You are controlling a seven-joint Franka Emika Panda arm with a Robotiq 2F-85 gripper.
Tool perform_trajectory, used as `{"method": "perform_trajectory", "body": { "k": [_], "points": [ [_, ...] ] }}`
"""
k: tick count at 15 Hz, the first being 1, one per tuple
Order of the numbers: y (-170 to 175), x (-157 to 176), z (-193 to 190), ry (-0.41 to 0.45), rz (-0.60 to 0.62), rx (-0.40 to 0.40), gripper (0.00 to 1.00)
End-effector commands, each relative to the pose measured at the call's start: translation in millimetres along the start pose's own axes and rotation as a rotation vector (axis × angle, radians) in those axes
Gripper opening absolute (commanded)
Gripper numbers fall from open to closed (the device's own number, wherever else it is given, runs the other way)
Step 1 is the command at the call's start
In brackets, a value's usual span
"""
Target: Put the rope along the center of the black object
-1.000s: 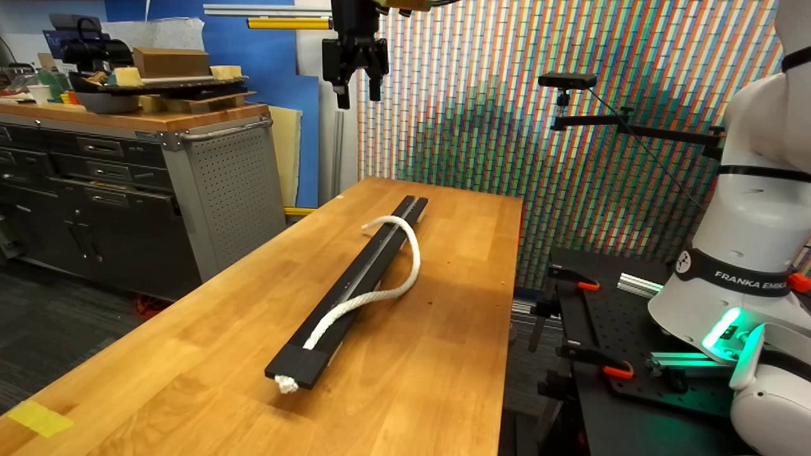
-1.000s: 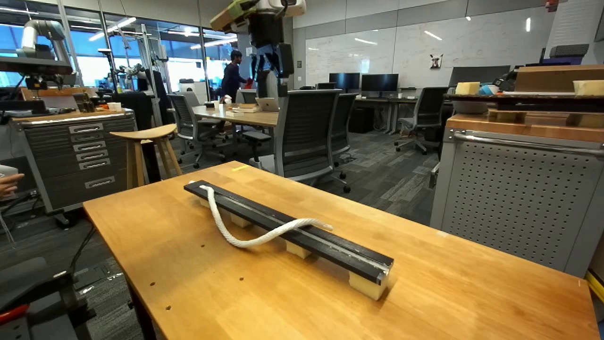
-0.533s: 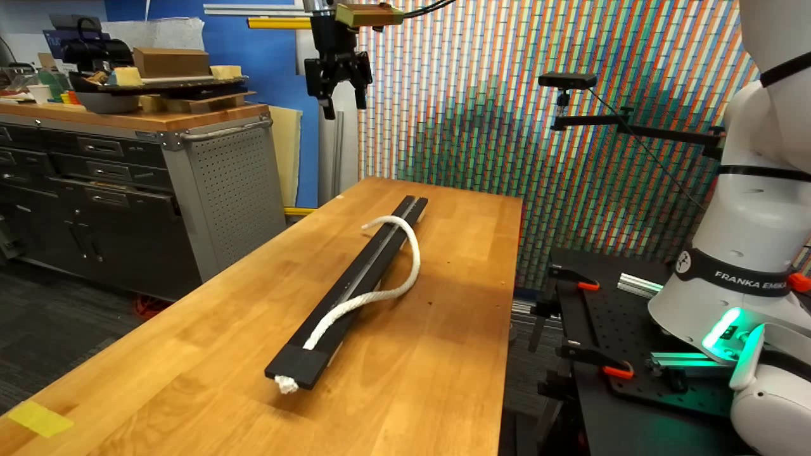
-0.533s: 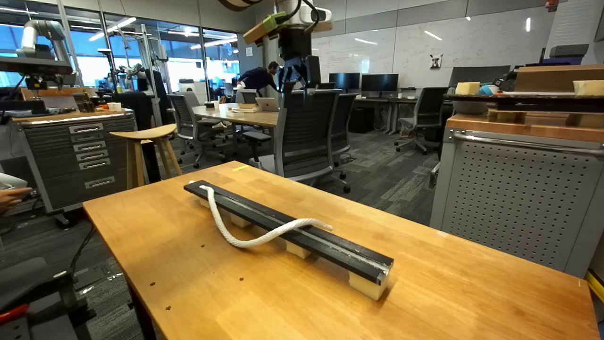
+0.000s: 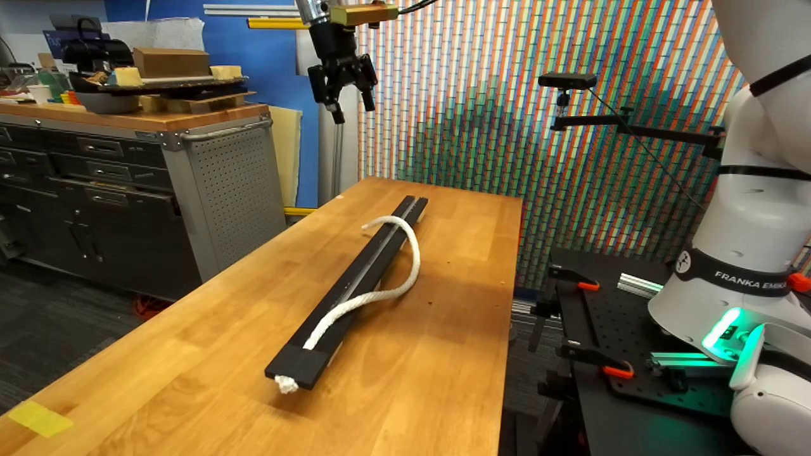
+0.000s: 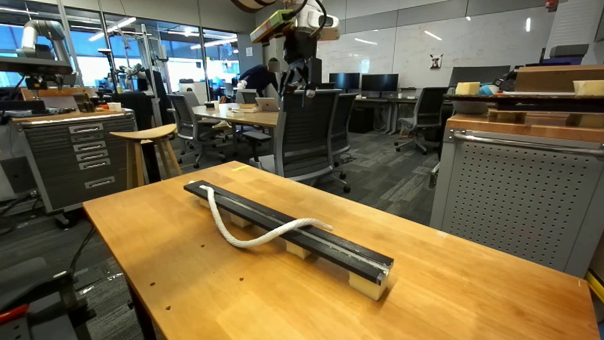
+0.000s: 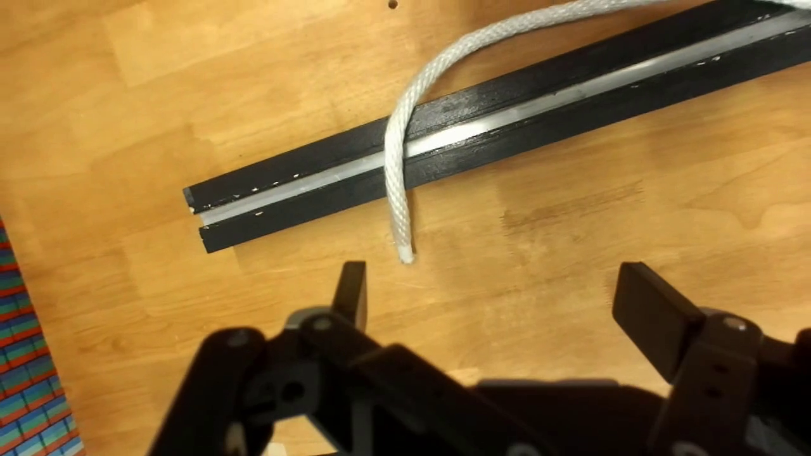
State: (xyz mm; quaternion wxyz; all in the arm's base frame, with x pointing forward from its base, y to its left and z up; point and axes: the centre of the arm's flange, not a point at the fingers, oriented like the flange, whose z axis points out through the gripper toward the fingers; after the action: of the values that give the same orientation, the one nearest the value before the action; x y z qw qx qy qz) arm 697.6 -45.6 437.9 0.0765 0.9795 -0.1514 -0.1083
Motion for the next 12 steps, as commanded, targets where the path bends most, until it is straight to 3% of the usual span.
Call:
{"method": "perform_trajectory", "body": {
  "k": [1, 6, 12],
  "points": [
    [0.1, -0.1, -1.6, 0.001, 0.0, 0.001, 1.0],
    [1.8, 10.2, 6.0, -0.018, 0.013, -0.002, 1.0],
    [27.8, 41.2, 66.1, -0.117, 0.11, -0.001, 1.0]
  ]
}}
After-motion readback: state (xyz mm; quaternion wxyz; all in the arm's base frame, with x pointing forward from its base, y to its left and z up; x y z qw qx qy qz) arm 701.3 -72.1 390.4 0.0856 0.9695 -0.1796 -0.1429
